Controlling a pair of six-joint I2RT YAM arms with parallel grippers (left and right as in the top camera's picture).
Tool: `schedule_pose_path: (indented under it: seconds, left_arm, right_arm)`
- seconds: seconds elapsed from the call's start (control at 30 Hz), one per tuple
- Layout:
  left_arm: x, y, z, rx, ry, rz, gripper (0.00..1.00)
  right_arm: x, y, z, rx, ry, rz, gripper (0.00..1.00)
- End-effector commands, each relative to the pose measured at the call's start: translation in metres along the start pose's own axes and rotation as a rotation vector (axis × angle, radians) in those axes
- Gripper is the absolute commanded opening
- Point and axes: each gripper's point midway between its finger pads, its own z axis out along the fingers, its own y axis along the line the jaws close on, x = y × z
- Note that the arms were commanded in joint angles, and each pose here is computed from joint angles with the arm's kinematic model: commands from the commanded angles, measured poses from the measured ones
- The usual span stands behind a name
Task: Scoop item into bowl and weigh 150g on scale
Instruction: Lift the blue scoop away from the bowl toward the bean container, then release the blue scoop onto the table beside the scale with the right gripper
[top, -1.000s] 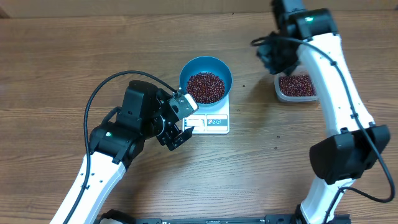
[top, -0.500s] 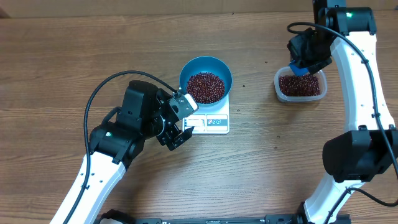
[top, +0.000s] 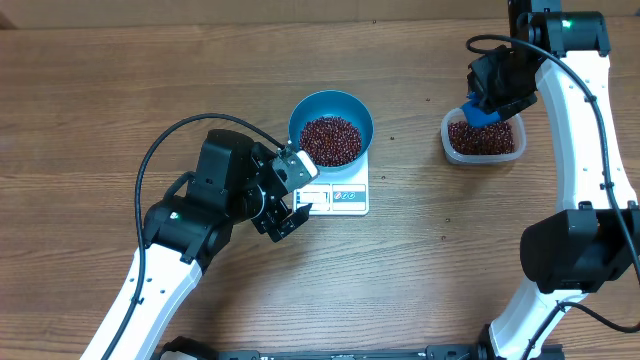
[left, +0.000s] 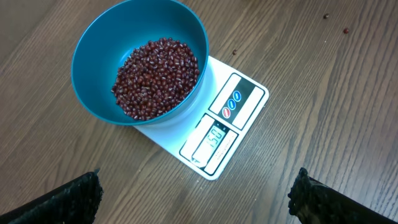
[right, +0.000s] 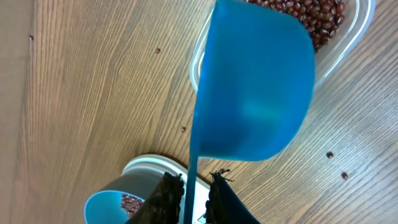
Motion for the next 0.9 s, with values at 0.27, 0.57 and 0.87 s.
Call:
schedule_pose_path:
  seconds: [0.27, 0.57, 0.87]
  left_arm:
    - [-0.009, 0.004, -0.005, -0.008, -0.023, -0.013, 0.99]
    - [-0.009, 0.004, -0.005, -0.008, -0.023, -0.013, 1.0]
    - [-0.009, 0.004, -0.005, -0.008, -0.023, -0.013, 0.99]
  right_arm:
    - [-0.004, 0.005, -0.027, -0.055, -0.051, -0.008, 0.19]
    - [-0.01, -0.002, -0.027, -0.017, -0.089, -0.035, 0.18]
    - [-0.021, -0.009, -0.028, -0.011, -0.101, -0.009, 0.04]
